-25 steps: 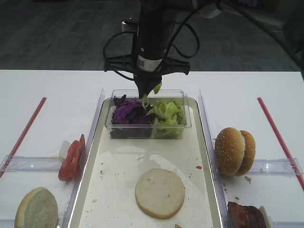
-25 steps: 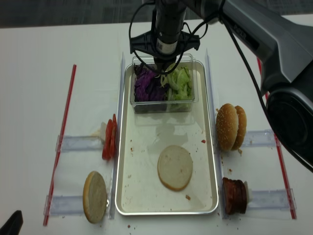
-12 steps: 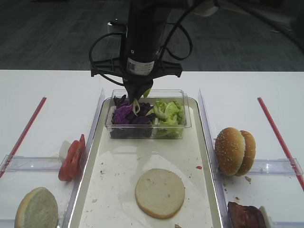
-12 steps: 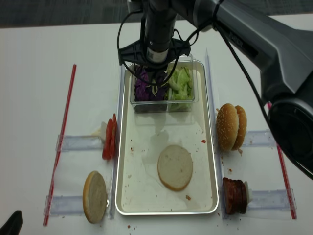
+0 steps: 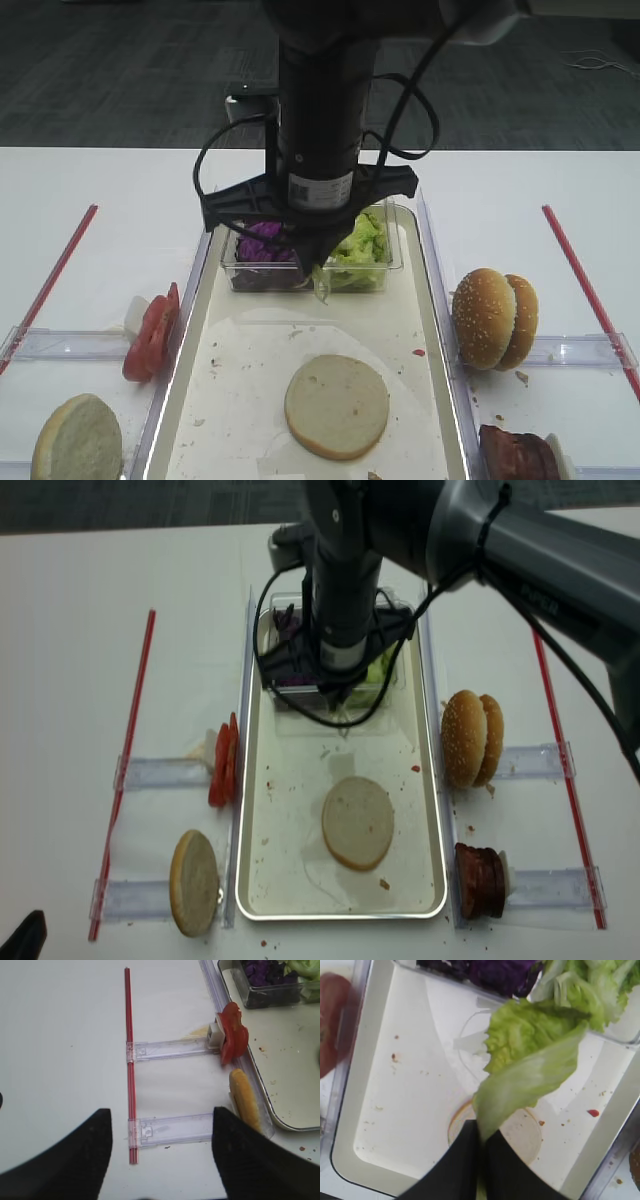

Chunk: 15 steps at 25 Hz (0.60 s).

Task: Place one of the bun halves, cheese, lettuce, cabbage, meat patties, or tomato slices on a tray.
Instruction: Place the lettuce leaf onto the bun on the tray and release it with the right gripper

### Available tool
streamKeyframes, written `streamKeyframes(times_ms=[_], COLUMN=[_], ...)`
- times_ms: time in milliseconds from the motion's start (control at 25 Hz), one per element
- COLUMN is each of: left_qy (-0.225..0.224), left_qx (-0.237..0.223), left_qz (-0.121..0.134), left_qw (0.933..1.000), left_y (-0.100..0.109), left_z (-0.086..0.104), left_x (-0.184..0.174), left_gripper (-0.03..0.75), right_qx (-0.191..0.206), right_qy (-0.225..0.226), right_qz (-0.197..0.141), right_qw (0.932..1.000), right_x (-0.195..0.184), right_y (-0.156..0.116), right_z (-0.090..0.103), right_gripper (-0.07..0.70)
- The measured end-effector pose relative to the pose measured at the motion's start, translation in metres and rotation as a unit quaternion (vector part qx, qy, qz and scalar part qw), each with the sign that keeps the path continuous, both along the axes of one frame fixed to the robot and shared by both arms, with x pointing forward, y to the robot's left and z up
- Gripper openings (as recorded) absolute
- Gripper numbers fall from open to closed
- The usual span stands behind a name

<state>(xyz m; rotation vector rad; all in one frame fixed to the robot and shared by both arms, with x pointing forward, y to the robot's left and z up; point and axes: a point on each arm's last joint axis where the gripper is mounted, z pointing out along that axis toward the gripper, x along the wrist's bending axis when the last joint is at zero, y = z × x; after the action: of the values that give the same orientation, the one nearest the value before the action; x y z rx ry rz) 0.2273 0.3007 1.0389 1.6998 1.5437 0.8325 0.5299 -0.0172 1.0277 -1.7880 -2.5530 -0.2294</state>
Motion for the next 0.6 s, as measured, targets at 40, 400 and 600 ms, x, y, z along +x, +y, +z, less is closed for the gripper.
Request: streamKeyframes(times_ms=[40, 400, 600], left_qy=[0.0, 0.0, 0.0], left_qx=[0.0, 0.0, 0.0], left_qz=[0.0, 0.0, 0.0], left_qw=[1.0, 1.0, 1.0], left_y=[0.0, 0.0, 0.0], left_z=[0.0, 0.0, 0.0], left_x=[0.0, 0.0, 0.0], left_gripper=[0.412, 0.412, 0.412], right_qx=[-0.006, -0.005, 0.018], right_qy=[0.003, 0.025, 0.028], right_qz=[0.004, 0.016, 0.015], right_qw=[1.0, 0.9995, 0.9993], right_x=[-0.005, -0.036, -0.046], right_y=[-0.001, -0.012, -0.017], right_z=[-0.002, -0.027, -0.044], right_gripper=[0.033, 0.033, 0.027])
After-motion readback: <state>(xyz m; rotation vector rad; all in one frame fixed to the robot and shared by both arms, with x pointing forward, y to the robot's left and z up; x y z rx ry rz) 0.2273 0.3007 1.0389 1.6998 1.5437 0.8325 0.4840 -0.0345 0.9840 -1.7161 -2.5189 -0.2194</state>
